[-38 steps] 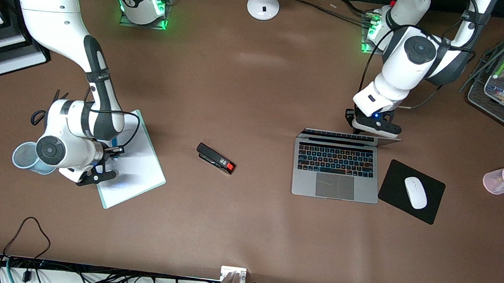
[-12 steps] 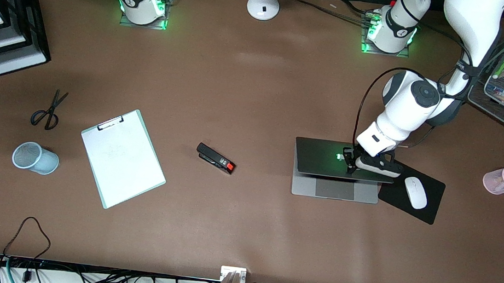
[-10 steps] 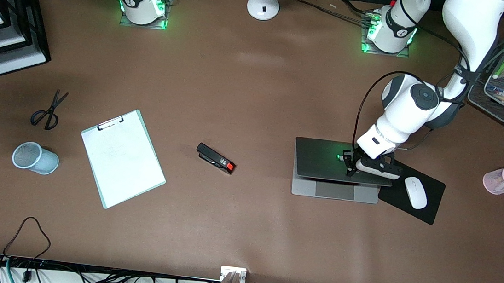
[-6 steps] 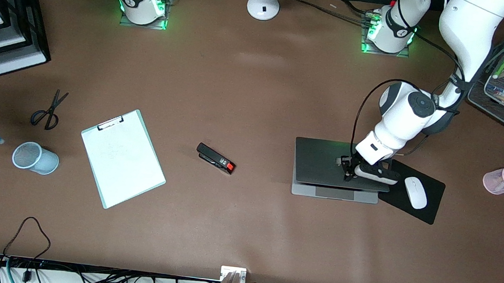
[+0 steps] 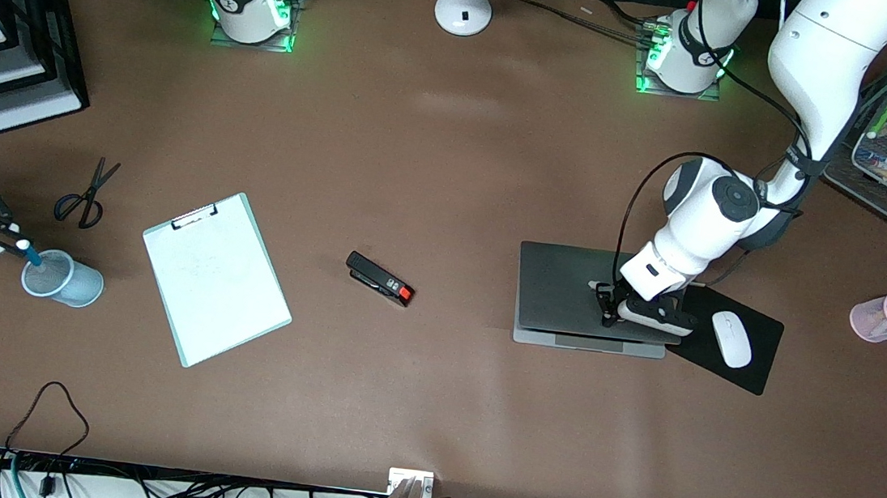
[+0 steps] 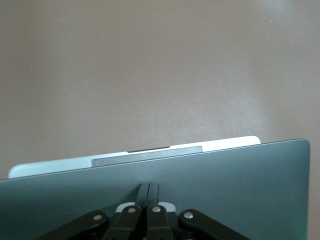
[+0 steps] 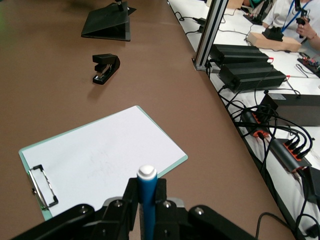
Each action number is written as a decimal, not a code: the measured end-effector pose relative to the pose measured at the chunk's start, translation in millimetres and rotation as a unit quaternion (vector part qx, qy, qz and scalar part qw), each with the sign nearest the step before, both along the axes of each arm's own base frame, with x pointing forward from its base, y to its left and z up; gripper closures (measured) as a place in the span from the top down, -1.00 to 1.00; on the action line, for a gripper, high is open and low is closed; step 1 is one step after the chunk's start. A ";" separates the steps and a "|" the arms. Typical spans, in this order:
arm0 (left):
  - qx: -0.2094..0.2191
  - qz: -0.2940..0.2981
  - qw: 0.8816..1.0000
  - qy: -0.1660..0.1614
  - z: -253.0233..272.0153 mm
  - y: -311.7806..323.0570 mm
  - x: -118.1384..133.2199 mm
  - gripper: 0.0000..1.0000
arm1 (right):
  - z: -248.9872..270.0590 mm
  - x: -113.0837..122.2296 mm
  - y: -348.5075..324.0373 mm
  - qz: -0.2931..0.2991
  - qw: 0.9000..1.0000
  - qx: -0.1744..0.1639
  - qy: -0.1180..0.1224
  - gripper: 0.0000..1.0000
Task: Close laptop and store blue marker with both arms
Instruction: 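Lower the marker into the light-blue cup with the right gripper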
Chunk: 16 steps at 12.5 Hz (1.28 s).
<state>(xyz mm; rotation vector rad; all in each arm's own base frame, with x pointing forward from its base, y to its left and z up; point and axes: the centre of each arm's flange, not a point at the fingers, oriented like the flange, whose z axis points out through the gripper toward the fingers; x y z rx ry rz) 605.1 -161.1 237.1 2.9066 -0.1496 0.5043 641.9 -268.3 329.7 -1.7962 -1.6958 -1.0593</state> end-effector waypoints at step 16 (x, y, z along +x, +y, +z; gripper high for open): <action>0.001 -0.010 1.000 -0.008 -52.8 9.4 17.8 -0.98 | -85.3 -2.7 -26.5 0.000 1.000 0.012 0.019 -0.65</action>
